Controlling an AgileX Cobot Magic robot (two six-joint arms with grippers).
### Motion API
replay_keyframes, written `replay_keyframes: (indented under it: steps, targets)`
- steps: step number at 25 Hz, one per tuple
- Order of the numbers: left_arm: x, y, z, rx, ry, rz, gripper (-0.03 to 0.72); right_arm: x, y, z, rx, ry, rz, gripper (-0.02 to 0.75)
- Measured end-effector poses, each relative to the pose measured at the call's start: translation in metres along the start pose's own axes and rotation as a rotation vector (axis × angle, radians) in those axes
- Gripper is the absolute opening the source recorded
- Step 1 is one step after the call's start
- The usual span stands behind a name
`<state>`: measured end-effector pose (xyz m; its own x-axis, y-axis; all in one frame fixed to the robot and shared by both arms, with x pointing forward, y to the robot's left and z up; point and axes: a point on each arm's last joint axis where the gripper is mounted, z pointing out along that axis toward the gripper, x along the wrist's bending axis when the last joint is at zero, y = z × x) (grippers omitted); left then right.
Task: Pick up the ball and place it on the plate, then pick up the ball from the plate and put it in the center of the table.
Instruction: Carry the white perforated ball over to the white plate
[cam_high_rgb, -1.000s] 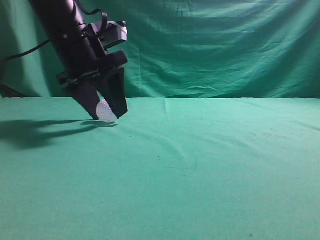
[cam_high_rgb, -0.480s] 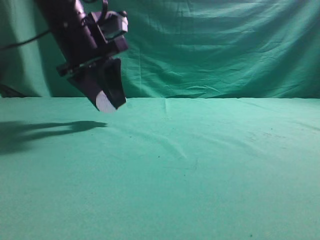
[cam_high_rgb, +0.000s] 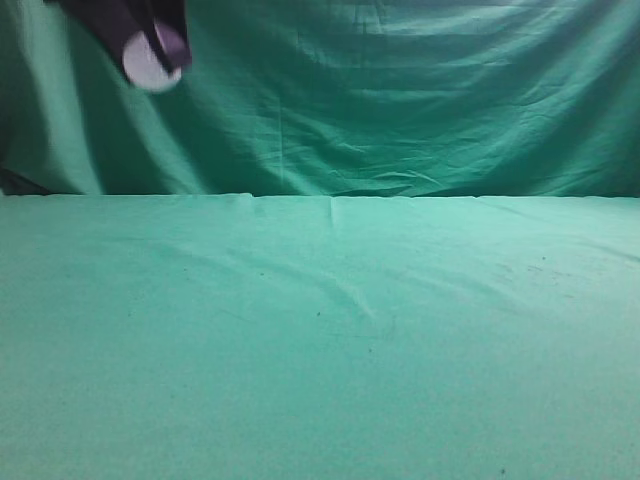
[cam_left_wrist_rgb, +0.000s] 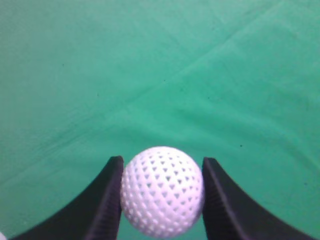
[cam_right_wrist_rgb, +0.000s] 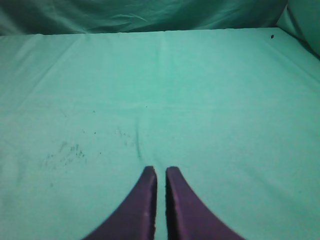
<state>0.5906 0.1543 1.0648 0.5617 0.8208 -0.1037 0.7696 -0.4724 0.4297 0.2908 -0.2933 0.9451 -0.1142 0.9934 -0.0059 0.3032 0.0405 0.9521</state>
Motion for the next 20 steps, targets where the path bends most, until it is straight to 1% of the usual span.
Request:
replay_keyframes:
  steps: [5, 7, 8, 10, 12, 17, 18, 20]
  targets:
    - [-0.012, -0.010, -0.063, -0.066, 0.040, 0.025, 0.309, 0.000, 0.000, 0.000, 0.000, 0.000, 0.000, 0.057]
    - [-0.013, -0.018, -0.080, -0.077, 0.088, 0.022, 0.309, 0.000, 0.001, 0.000, -0.015, 0.001, 0.000, 0.057]
    - [-0.013, -0.025, -0.086, -0.078, 0.120, 0.016, 0.309, 0.000, 0.003, 0.000, -0.034, 0.002, 0.002, 0.057]
    - [-0.010, -0.039, -0.094, -0.068, 0.168, -0.017, 0.309, 0.001, 0.011, -0.001, -0.118, 0.011, 0.019, 0.057]
    - [-0.003, -0.058, -0.098, -0.054, 0.187, -0.074, 0.309, 0.001, 0.019, -0.002, -0.214, 0.018, 0.030, 0.057]
    - [0.030, -0.097, -0.106, -0.030, 0.246, -0.233, 0.309, 0.001, 0.040, -0.009, -0.456, 0.026, 0.044, 0.057]
    - [0.037, -0.103, -0.107, -0.026, 0.256, -0.267, 0.309, 0.001, 0.042, -0.010, -0.484, 0.027, 0.045, 0.057]
    - [0.049, -0.113, -0.109, -0.017, 0.278, -0.324, 0.309, 0.001, 0.044, -0.011, -0.461, 0.026, 0.045, 0.057]
